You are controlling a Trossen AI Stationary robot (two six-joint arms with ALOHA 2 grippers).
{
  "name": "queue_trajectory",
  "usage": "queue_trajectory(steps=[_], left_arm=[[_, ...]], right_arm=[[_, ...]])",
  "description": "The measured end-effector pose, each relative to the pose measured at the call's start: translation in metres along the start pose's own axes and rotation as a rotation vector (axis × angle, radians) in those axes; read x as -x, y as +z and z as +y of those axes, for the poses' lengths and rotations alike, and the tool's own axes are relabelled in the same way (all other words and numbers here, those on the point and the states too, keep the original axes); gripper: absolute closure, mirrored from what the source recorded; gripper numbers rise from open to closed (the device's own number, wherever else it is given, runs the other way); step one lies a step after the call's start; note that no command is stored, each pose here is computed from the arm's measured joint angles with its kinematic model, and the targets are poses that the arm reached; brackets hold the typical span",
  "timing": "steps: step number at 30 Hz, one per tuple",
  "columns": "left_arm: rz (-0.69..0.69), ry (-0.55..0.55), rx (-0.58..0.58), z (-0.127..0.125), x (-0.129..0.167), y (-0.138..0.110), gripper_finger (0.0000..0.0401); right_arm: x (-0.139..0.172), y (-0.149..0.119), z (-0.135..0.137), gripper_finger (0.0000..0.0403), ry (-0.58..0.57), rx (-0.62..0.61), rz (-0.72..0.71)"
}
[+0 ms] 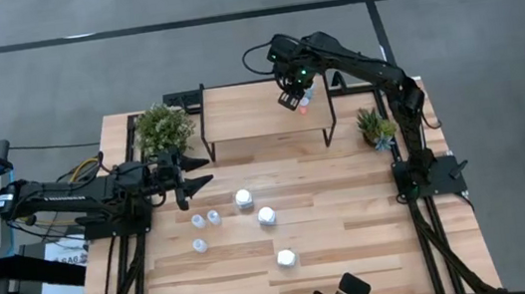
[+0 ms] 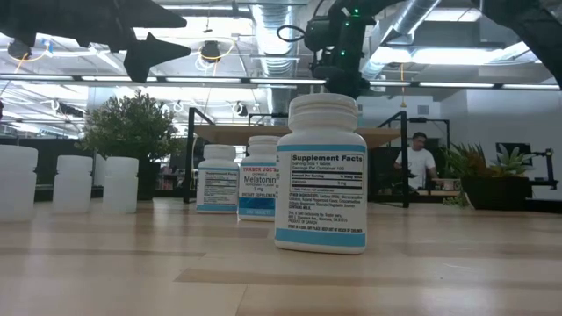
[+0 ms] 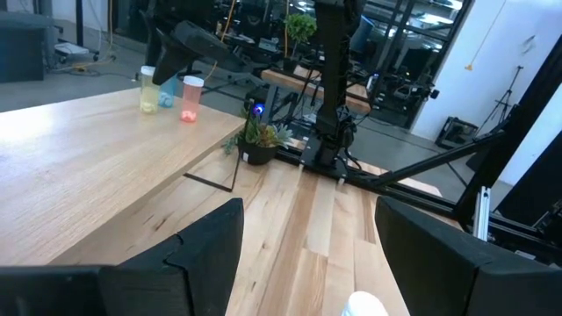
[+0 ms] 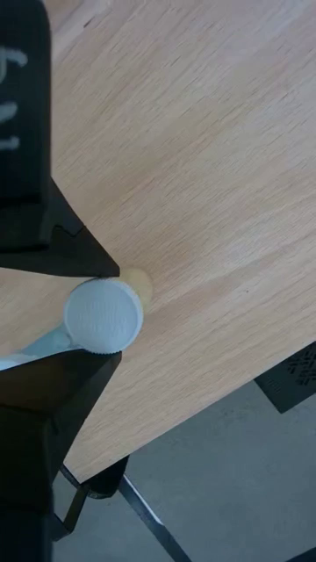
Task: Pick and place medicine bottles onto shelf by color
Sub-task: Put the yellow pill bottle on the shelf, then put the white pill bottle on the shelf
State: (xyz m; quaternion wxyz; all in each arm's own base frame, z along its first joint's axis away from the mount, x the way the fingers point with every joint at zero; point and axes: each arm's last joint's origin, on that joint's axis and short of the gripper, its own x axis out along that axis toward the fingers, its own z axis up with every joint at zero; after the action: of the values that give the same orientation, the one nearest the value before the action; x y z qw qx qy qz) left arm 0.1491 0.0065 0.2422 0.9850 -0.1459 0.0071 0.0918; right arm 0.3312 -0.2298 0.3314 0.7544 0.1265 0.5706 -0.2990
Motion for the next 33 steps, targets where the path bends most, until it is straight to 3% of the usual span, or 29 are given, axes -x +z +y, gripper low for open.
queue_trajectory(steps=[13, 25, 33], left_arm=[[0.0, 0.0, 0.0, 0.0, 0.0, 0.0, 0.0156], [0.0, 0.0, 0.001, 0.0, 0.0, 0.0, 0.0156], [0.0, 0.0, 0.001, 0.0, 0.0, 0.0, 0.0156]], right_arm=[[0.0, -0.0017, -0.0001, 0.0239, 0.001, 0.011, 0.017], [0.0, -0.0019, -0.0001, 0.0162, 0.003, 0.013, 0.019], [0.0082, 0.0011, -0.0023, 0.0154, 0.002, 0.011, -0.014]])
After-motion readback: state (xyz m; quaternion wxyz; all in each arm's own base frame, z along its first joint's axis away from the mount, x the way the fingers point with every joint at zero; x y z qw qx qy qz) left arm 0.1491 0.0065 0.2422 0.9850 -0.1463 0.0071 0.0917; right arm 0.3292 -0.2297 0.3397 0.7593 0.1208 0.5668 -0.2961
